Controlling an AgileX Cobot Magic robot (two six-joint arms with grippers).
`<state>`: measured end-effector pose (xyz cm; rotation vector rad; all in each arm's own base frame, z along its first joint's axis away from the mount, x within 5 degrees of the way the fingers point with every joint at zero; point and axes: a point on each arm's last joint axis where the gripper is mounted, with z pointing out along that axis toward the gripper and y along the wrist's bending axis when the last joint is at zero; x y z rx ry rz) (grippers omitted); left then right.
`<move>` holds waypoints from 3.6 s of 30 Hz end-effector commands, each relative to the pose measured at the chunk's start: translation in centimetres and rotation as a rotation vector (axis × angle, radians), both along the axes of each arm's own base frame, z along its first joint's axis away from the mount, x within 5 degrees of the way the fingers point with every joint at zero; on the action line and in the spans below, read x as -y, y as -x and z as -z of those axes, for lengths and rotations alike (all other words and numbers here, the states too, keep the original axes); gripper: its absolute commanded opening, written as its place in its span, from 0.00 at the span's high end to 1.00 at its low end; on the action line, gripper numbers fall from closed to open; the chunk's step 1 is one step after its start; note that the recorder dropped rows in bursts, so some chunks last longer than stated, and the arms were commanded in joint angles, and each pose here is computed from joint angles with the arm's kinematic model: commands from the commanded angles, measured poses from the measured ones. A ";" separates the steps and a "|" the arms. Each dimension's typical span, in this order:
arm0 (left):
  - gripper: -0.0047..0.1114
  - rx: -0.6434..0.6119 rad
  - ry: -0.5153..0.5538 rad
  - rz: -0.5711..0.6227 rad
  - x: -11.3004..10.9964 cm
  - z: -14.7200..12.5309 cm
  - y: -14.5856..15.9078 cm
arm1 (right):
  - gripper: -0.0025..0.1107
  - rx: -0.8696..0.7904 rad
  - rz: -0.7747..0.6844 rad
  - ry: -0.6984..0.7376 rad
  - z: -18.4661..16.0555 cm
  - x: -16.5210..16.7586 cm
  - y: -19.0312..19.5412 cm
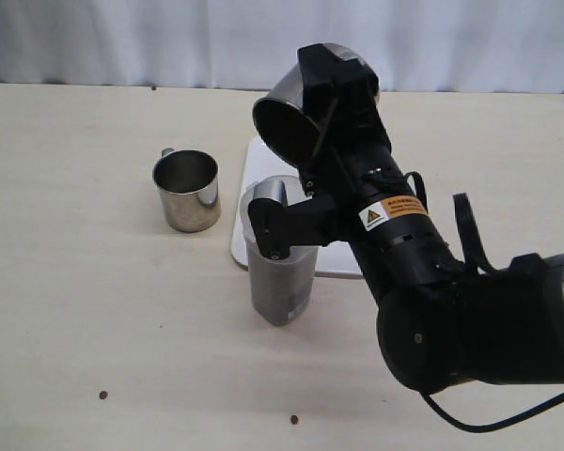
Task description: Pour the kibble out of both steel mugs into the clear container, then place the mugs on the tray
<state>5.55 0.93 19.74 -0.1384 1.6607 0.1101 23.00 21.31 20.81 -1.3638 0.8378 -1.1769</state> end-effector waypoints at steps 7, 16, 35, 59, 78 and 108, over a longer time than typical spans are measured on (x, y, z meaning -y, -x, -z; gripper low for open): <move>0.96 0.010 0.005 0.006 0.0 0.0 0.0 | 0.94 0.059 0.020 -0.064 -2.2 0.9 0.5; 0.96 0.010 0.005 0.006 0.0 0.0 0.0 | 0.94 0.078 -0.040 -0.045 -2.7 0.5 0.8; 0.96 0.010 0.005 0.006 0.0 0.0 0.0 | 0.94 0.063 -0.043 0.000 -1.0 0.0 0.4; 0.96 0.010 0.005 0.006 0.0 0.0 0.0 | 0.94 0.095 -0.073 -0.006 -1.8 -0.1 0.7; 0.96 0.010 0.005 0.006 0.0 0.0 0.0 | 0.94 0.056 -0.044 0.007 -0.7 0.1 0.6; 0.96 0.010 0.005 0.006 0.0 0.0 0.0 | 0.94 -0.696 0.159 -0.828 -7.2 2.7 0.0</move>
